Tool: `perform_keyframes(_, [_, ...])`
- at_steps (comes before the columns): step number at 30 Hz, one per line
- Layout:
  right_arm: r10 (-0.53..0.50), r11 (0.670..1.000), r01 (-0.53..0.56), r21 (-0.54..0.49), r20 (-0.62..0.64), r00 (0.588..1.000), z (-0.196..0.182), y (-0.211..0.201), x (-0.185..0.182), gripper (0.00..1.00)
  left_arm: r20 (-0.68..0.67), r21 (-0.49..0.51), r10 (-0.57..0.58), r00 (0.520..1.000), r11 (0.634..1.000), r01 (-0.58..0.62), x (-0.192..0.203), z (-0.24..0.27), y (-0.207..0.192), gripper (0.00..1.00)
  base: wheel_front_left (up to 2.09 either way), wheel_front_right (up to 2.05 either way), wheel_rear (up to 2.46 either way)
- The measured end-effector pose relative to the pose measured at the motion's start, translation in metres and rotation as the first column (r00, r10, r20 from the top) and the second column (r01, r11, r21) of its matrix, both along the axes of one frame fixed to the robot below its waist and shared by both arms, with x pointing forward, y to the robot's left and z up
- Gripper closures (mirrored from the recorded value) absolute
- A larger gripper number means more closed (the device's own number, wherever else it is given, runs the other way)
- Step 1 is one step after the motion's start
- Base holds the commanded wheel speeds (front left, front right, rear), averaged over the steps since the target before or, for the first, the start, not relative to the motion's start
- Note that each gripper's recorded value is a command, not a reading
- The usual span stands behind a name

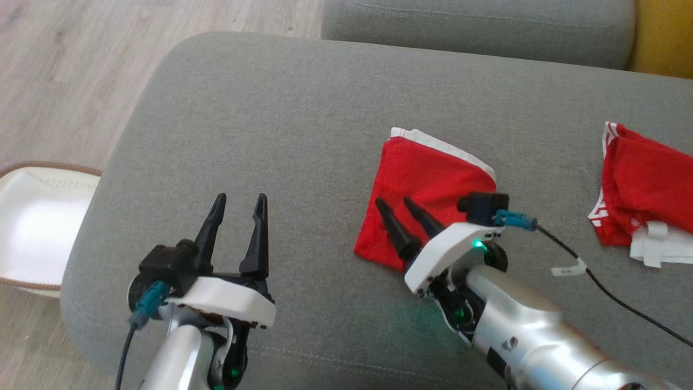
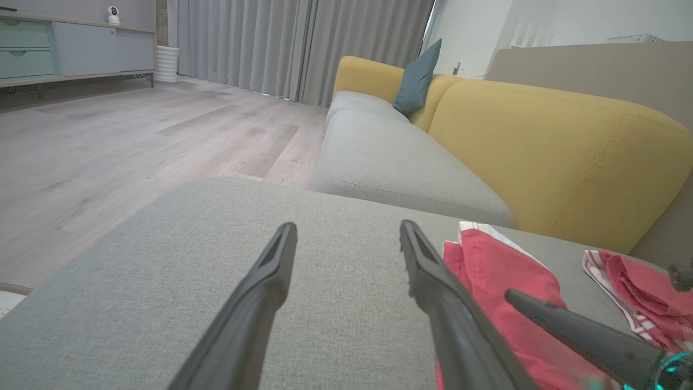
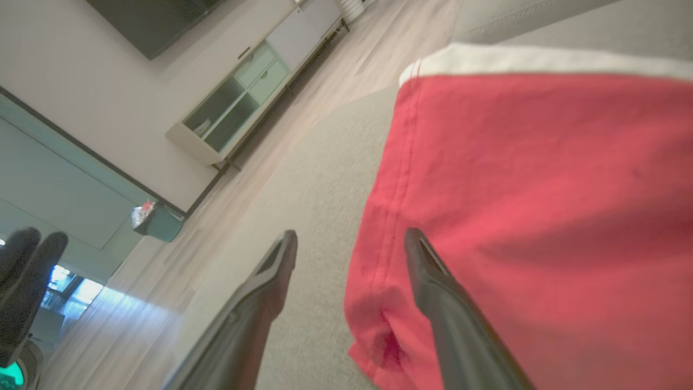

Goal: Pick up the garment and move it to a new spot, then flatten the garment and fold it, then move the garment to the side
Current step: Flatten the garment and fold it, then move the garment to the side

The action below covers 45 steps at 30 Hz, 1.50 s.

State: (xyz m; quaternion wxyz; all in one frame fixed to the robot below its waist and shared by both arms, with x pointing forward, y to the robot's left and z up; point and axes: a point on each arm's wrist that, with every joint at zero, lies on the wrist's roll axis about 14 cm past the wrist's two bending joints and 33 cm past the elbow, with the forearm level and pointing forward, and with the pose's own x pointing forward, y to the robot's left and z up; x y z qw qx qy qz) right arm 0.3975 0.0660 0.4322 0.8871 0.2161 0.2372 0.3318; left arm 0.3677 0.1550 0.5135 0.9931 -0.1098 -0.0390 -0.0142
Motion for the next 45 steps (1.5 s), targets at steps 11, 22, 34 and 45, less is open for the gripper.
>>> perform_keyframes(11, [-0.219, 0.976, 0.215, 0.041, 0.177, 0.960, 0.053, -0.059, 0.053, 0.00, 0.057, -0.004, -0.042, 0.998, 0.999, 0.042, 0.006, 0.018, -0.014, 0.00, 0.00, 0.00, 0.00])
perform_keyframes(22, [-0.435, 0.882, 0.470, 0.019, 0.413, 0.800, 0.076, -0.167, 0.042, 0.00, 0.105, -0.016, -0.087, 0.991, 0.996, 0.089, 0.010, 0.033, -0.031, 0.00, 0.00, 0.00, 0.00])
perform_keyframes(34, [-0.515, 0.812, 0.584, 0.000, 0.471, 0.716, 0.069, -0.210, -0.011, 0.00, 0.095, -0.052, -0.125, 0.988, 0.990, 0.130, 0.014, 0.030, -0.045, 0.00, 0.00, 0.00, 0.00])
perform_keyframes(45, [-0.502, 0.826, 0.563, 0.002, 0.457, 0.735, 0.065, -0.200, -0.014, 0.00, 0.061, -0.052, -0.111, 0.992, 0.992, 0.115, 0.010, 0.018, -0.040, 0.00, 0.00, 0.00, 0.00])
